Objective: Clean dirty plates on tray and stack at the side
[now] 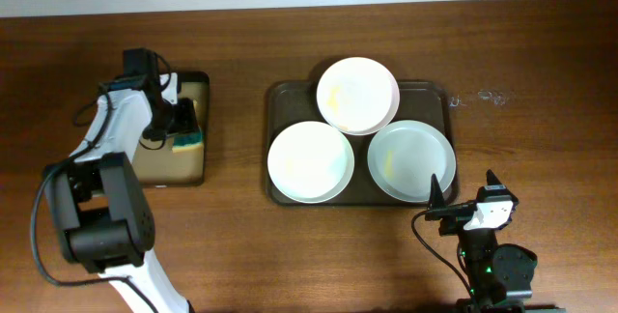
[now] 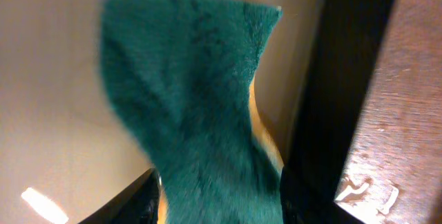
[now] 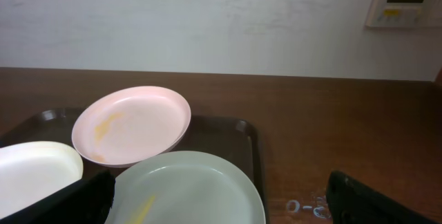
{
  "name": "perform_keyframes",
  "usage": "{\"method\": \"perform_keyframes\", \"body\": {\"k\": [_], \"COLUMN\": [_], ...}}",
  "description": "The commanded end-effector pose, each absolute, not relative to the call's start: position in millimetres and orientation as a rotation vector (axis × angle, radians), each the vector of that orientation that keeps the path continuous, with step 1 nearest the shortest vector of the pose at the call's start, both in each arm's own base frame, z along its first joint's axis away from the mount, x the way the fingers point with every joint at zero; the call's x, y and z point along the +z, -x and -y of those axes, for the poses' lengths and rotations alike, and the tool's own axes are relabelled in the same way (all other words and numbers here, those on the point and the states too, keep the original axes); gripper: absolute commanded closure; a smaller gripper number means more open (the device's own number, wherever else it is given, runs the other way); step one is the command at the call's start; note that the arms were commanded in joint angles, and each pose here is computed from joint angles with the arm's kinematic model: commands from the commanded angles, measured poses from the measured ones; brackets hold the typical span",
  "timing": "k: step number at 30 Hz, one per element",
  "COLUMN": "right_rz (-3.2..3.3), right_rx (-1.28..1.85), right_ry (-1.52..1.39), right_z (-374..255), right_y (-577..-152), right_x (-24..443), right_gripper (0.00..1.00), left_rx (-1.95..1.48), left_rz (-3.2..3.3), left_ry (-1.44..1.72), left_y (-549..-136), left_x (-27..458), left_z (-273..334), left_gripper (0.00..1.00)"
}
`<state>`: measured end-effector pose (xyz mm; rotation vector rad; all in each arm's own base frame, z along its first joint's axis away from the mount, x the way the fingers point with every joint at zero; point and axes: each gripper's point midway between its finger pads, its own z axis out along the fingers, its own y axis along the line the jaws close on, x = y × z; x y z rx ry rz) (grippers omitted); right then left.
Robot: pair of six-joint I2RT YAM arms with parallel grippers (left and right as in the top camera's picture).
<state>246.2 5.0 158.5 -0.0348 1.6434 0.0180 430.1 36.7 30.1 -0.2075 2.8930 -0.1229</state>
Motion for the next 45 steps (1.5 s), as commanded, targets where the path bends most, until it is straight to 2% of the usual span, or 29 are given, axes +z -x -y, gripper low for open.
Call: {"method": "perform_keyframes", "body": {"k": [1, 8, 10, 11, 12, 14, 17, 18, 19, 21, 22, 23, 24, 28, 29, 30, 31, 33, 34, 37, 41, 43, 45], "right_rz": [-1.649, -1.649, -1.649, -1.649, -1.649, -1.649, -1.649, -1.649, -1.649, -1.649, -1.649, -1.649, -1.649, -1.649, -1.649, -1.649, -1.649, -1.649, -1.649, -1.649, -1.649, -1.649, -1.649], "right_rx": [0.002, 0.002, 0.002, 0.002, 0.002, 0.002, 0.002, 0.002, 0.002, 0.002, 0.001, 0.002, 0.001, 0.002, 0.002, 0.001, 0.002, 0.002, 0.002, 0.002, 0.002, 0.002, 0.002], "right_ry": [0.029, 0.029, 0.029, 0.029, 0.029, 0.029, 0.029, 0.029, 0.029, 0.029, 0.028, 0.029, 0.028, 0.029, 0.029, 0.028, 0.029, 0.029, 0.029, 0.029, 0.029, 0.029, 0.029], "right_z": [-2.1, -2.1, -2.1, -2.1, -2.1, -2.1, -2.1, -2.1, -2.1, -2.1, -2.0, -2.1, -2.0, -2.1, -2.1, -2.0, -2.1, -2.1, -2.1, -2.1, -2.1, -2.1, -2.1], "right_y": [-246.1, -246.1, -246.1, -246.1, -246.1, -246.1, -246.1, -246.1, -246.1, -246.1, -246.1, -246.1, -246.1, -246.1, -246.1, -246.1, -246.1, -246.1, -246.1, -246.1, -246.1, -246.1, -246.1], "right_x": [155.8, 155.8, 155.8, 155.8, 155.8, 155.8, 155.8, 155.8, 155.8, 155.8, 155.8, 155.8, 155.8, 155.8, 155.8, 155.8, 155.8, 155.8, 155.8, 155.8, 155.8, 155.8, 155.8], "right_gripper": [0.02, 0.02, 0.02, 0.02, 0.02, 0.02, 0.02, 0.02, 0.02, 0.02, 0.02, 0.02, 0.02, 0.02, 0.02, 0.02, 0.02, 0.02, 0.02, 0.02, 0.02, 0.02, 0.02], "left_rx": [-0.105, 0.036, 0.046, 0.046, 0.045, 0.044, 0.044, 0.044, 0.044, 0.044, 0.045, 0.045, 0.046, 0.046, 0.047, 0.047, 0.046, 0.047, 0.046, 0.048, 0.052, 0.054, 0.055], "left_rz": [-2.899, -2.907, -2.912, -2.914, -2.918, -2.929, -2.951, -2.952, -2.952, -2.948, -2.943, -2.932, -2.92, -2.896, -2.897, -2.897, -2.897, -2.896, -2.894, -2.859, -2.745, -2.676, -2.656], "left_ry": [0.205, 0.221, 0.222, 0.223, 0.223, 0.223, 0.224, 0.224, 0.224, 0.224, 0.224, 0.226, 0.225, 0.224, 0.224, 0.224, 0.224, 0.224, 0.224, 0.222, 0.215, 0.211, 0.21], "left_y": [-436.4, -432.5, -431.3, -430.7, -429.8, -426.5, -419.3, -418.7, -418.7, -419.7, -420.9, -423.3, -426.1, -431.9, -431.7, -431.6, -431.6, -431.8, -432.4, -440.9, -456.8, -458.0, -453.3], "left_x": [20.3, 14.8, 13.8, 13.7, 13.4, 11.1, 5.1, 4.6, 4.6, 5.9, 6.1, 6.6, 7.2, 8.3, 8.3, 8.2, 8.2, 8.5, 9.5, 34.9, 94.5, 130.9, 144.9], "left_z": [-35.1, -51.5, -52.5, -52.4, -52.2, -51.9, -51.1, -51.1, -51.1, -51.1, -51.5, -52.4, -52.9, -53.3, -53.5, -53.5, -53.3, -53.4, -53.5, -54.6, -56.2, -56.2, -55.9], "left_gripper": [0.39, 0.38, 0.49, 0.6, 0.67, 0.68, 0.62, 0.91, 1.0, 1.0, 0.79, 0.26, 0.01, 0.0, 0.07, 0.27, 0.51, 0.91, 1.0, 1.0, 1.0, 1.0, 1.0]}}
